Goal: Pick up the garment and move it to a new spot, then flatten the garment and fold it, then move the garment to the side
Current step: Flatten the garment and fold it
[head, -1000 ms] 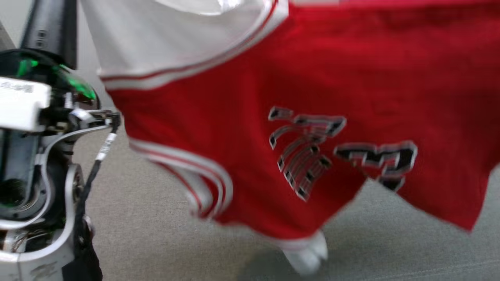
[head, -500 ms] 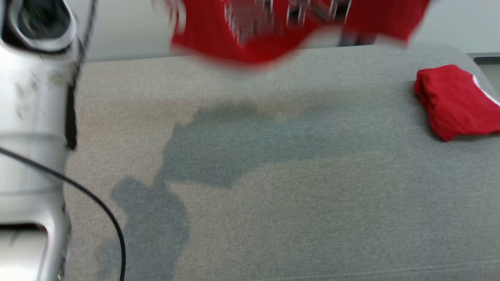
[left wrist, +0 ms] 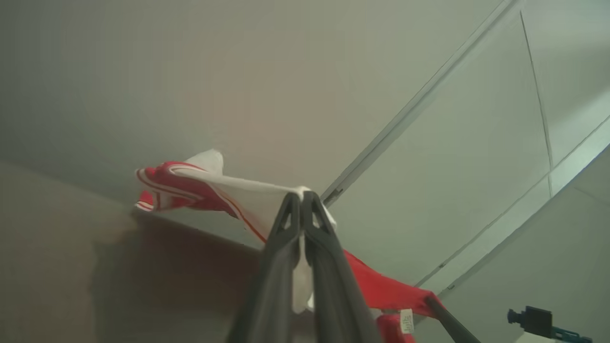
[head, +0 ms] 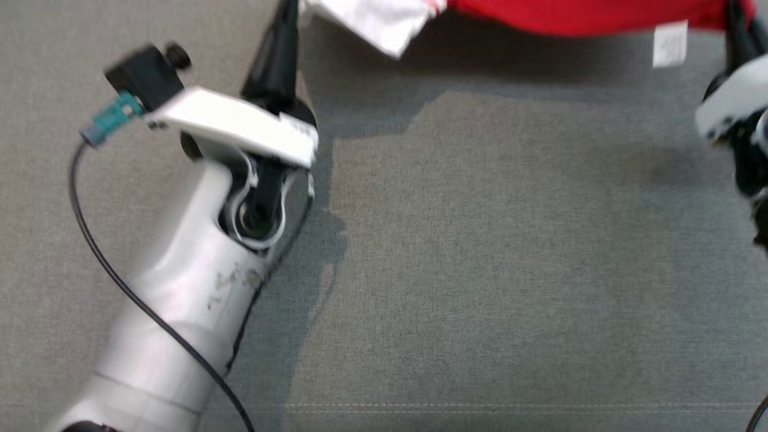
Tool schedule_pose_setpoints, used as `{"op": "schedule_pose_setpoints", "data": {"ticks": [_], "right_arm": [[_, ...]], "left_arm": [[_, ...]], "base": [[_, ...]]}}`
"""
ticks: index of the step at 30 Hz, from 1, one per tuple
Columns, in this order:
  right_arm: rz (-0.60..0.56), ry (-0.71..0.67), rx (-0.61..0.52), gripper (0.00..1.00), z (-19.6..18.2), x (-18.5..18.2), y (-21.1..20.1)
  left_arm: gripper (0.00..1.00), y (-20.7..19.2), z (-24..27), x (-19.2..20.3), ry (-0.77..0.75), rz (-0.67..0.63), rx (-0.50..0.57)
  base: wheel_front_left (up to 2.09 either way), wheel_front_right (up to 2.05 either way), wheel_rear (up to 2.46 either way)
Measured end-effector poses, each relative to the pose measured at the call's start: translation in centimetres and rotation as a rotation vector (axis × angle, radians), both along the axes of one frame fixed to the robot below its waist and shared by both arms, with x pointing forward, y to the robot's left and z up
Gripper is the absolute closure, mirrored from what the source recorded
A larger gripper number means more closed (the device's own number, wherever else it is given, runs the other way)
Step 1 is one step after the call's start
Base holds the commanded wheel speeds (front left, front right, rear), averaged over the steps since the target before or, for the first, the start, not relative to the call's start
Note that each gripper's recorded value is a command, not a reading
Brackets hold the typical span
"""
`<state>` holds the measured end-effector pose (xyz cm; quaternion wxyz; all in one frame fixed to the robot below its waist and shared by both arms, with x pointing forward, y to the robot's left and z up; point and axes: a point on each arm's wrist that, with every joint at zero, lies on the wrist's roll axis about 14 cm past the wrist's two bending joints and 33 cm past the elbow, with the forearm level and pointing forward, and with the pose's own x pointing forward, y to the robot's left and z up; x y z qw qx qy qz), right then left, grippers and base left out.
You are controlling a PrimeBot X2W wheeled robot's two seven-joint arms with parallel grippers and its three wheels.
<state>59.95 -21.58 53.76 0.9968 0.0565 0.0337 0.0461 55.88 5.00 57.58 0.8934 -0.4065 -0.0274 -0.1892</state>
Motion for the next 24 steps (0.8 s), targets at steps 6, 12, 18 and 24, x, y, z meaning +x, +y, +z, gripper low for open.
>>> {"op": "schedule_pose_setpoints", "data": {"ticks": [6,12,18,24], "right_arm": [[-0.026,0.267,0.073,1.0,-12.3,-3.6,0.9],[-0.029,0.286,0.149,1.0,-12.9,-6.1,1.6],[-0.005,0.331,0.21,1.0,-13.5,-10.1,2.2],[0.0,0.351,0.225,1.0,-13.5,-12.8,1.3]], "left_arm": [[1.0,-0.8,-9.8,-2.4,0.224,-0.028,0.002],[1.0,-1.0,-10.5,-5.7,0.22,-0.057,0.017],[1.0,0.5,-10.9,-10.5,0.23,-0.024,0.016],[1.0,0.4,-10.5,-14.7,0.232,-0.038,-0.003]], "base": [[0.0,0.0,0.0],[0.0,0.0,0.0],[0.0,0.0,0.0],[0.0,0.0,0.0]]}}
